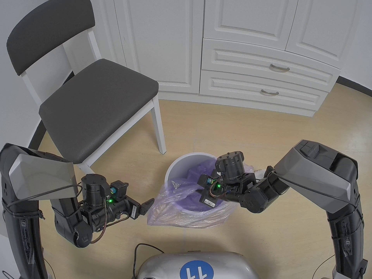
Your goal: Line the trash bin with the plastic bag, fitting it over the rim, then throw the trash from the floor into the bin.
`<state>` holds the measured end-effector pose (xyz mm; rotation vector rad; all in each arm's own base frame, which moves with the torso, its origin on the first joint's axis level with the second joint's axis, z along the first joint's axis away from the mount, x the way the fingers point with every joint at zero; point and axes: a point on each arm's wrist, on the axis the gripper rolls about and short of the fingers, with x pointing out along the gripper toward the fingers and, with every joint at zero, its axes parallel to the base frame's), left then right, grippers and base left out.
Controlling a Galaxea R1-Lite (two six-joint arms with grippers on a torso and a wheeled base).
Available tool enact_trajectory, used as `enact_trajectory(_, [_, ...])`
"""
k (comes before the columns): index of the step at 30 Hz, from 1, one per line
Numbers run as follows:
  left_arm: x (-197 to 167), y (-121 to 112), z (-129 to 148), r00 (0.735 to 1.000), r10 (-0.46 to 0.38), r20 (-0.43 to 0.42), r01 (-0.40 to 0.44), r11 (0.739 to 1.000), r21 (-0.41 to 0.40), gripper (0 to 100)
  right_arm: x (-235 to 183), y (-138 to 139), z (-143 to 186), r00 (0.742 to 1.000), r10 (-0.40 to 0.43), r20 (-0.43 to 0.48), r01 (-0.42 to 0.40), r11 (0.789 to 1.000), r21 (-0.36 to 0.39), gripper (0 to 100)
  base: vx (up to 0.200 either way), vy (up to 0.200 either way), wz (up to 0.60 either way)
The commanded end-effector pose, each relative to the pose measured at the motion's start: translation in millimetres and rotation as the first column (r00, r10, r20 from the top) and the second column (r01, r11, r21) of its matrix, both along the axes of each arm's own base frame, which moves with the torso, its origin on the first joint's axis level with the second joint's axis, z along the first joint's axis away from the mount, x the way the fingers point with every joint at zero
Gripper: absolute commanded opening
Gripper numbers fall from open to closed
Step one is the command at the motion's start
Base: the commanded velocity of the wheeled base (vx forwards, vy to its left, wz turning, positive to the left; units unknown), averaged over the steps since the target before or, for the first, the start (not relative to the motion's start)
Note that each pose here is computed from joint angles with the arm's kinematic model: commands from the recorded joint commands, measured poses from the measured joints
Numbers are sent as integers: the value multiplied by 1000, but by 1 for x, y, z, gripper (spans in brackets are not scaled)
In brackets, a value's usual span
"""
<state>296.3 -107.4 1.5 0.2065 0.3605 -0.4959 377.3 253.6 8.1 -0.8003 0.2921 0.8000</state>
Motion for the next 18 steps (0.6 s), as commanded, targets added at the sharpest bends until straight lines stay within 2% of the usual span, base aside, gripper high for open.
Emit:
enact_trajectory(1, [1,2,4,1000,8,26,-8,1000,-10,100,13,9,23,996,-32,82,29,999,39,0,0,0,0])
enact_trajectory(6, [2,4,8,998,13,59,-12,1000,-23,100,33,22,48,978,-100,185,82,991,105,0,0,0,0])
enact_trajectory(12, [2,0,5,997,3,73,-1,1000,-28,100,35,56,31,968,-188,166,153,968,200,0,0,0,0])
enact_trajectory(14, [3,0,4,997,3,73,-1,1000,-28,100,35,58,29,966,-197,165,161,965,208,0,0,0,0])
enact_trajectory(15, [3,0,4,997,3,72,-1,1000,-27,100,41,70,21,949,-249,193,195,946,260,0,0,0,0])
enact_trajectory(17, [4,0,3,997,3,71,-1,1000,-28,100,49,77,15,929,-279,243,196,928,317,0,0,0,0])
enact_trajectory(18, [4,0,3,997,3,71,-1,1000,-28,100,49,77,15,929,-279,243,196,928,317,0,0,0,0])
